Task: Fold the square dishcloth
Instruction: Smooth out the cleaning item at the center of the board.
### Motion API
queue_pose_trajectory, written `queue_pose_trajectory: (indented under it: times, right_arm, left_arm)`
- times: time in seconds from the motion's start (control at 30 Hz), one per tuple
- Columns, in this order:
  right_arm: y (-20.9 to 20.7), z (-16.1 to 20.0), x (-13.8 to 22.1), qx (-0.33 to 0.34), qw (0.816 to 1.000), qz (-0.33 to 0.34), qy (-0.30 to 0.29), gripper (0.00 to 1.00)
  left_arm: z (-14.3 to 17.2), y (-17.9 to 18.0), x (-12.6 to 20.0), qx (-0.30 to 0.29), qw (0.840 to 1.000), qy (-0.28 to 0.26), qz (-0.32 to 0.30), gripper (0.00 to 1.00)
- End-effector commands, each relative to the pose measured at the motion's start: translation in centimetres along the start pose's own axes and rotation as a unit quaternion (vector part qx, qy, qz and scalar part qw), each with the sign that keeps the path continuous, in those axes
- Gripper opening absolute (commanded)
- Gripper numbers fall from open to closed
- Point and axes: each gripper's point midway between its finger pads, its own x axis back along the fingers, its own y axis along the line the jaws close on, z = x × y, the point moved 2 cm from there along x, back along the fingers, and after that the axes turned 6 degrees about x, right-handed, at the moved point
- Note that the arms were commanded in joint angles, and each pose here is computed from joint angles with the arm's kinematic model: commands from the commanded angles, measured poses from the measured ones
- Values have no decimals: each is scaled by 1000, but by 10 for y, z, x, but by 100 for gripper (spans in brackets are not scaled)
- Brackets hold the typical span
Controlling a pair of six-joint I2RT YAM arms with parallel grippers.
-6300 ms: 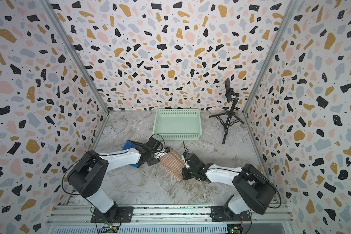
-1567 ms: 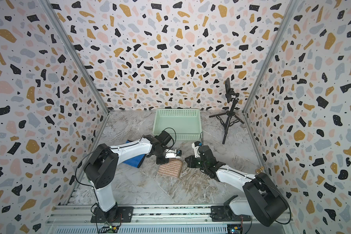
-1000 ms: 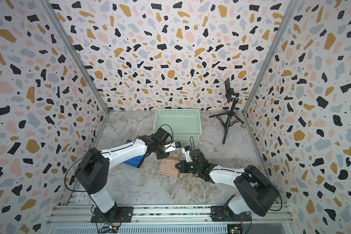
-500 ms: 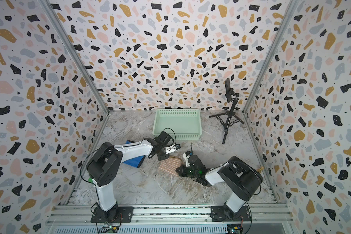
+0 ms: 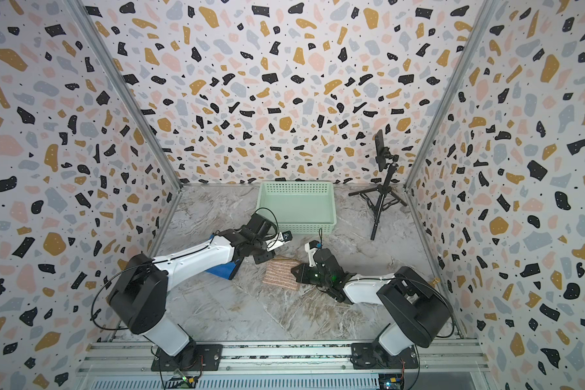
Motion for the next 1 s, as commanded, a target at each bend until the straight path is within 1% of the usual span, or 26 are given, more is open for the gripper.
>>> queue_pose_trajectory:
  times: [0.0, 0.1, 0.23, 0.33, 0.43, 0.57, 0.7, 0.8, 0.87, 0.97]
  right_arm:
    - [-16, -10, -15, -21, 1000, 14, -1, 0]
    - [-32, -10, -33, -43, 999, 21, 4, 0]
    - [-58, -1, -48, -72, 997, 35, 5, 0]
    - [-74, 7, -46, -82, 995, 52, 5, 0]
    - [-76, 7, -38, -78, 995, 60, 1, 0]
    - [-57, -9, -27, -54, 997, 52, -11, 0]
    - [-24, -15, -19, -11, 999, 45, -8, 0]
    - [3, -4, -20, 13, 1000, 23, 2, 0]
    - [20, 6, -23, 24, 1000, 2, 11, 0]
    - [47, 27, -33, 38, 998, -43, 30, 0]
  left_arm:
    - [25, -36, -2, -5, 997, 27, 69, 43]
    - [37, -55, -13, -28, 996, 42, 80, 43]
    - [49, -64, -32, -45, 994, 70, 77, 43]
    - [64, -62, -42, -72, 991, 95, 60, 43]
    - [78, -59, -43, -89, 989, 109, 46, 43]
    - [77, -51, -33, -76, 992, 96, 36, 44]
    - [64, -32, -10, -26, 997, 60, 27, 46]
    - [58, -24, 16, 17, 998, 30, 45, 47]
    - [60, -22, 33, 42, 997, 14, 59, 48]
    - [69, -13, 52, 79, 995, -7, 54, 53]
